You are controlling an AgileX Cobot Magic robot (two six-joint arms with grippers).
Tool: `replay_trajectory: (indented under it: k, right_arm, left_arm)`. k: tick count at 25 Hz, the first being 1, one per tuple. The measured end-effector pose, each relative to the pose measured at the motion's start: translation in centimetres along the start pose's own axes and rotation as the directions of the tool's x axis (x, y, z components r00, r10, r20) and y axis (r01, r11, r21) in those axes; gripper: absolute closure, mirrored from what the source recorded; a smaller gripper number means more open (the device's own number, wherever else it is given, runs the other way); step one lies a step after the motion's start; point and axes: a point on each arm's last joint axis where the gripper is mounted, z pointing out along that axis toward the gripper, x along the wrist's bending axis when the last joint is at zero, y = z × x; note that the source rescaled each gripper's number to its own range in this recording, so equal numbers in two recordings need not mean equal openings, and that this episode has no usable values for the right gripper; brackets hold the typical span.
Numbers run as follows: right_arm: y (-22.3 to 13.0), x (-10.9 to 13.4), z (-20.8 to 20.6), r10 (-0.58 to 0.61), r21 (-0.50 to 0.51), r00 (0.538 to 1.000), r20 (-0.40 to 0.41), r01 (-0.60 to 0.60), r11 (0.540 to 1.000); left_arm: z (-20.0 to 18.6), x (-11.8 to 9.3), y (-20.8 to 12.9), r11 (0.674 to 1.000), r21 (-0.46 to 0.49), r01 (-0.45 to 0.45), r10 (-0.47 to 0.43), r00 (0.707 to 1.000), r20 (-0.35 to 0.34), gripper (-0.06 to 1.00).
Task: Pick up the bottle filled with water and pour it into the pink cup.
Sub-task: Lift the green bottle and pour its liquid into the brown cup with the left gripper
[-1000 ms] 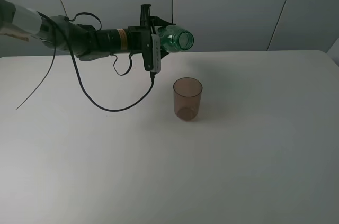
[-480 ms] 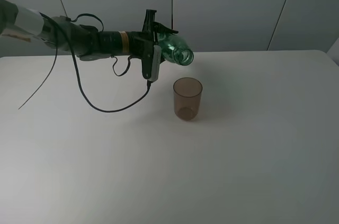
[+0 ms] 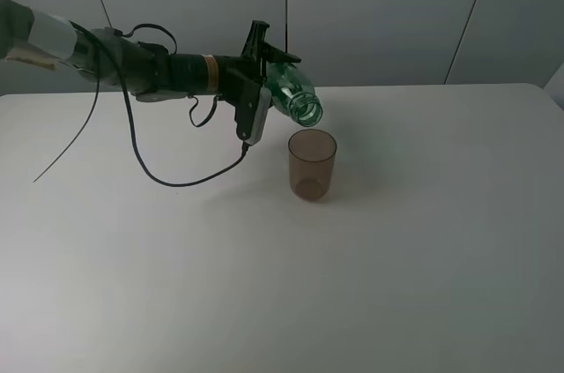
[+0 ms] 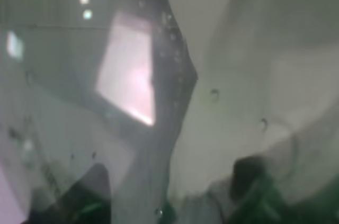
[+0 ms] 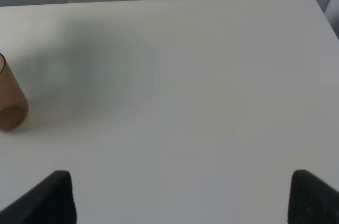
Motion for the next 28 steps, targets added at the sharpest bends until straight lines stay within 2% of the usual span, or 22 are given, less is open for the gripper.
replay_trajectory:
  k: [16, 28]
  right_arm:
    - [0.0, 0.0, 0.0, 0.000, 0.000, 1.000, 0.000, 0.000, 1.000]
    - [0.0, 0.0, 0.0, 0.000, 0.000, 1.000, 0.000, 0.000, 1.000]
  left_arm:
    - [0.7, 1.2, 0.4, 0.986, 0.007, -0.167, 0.167, 0.986, -0.014, 0.94]
    - [0.7, 1.2, 0.4, 0.973, 0.012, -0.229, 0.229, 0.973, -0.012, 0.94]
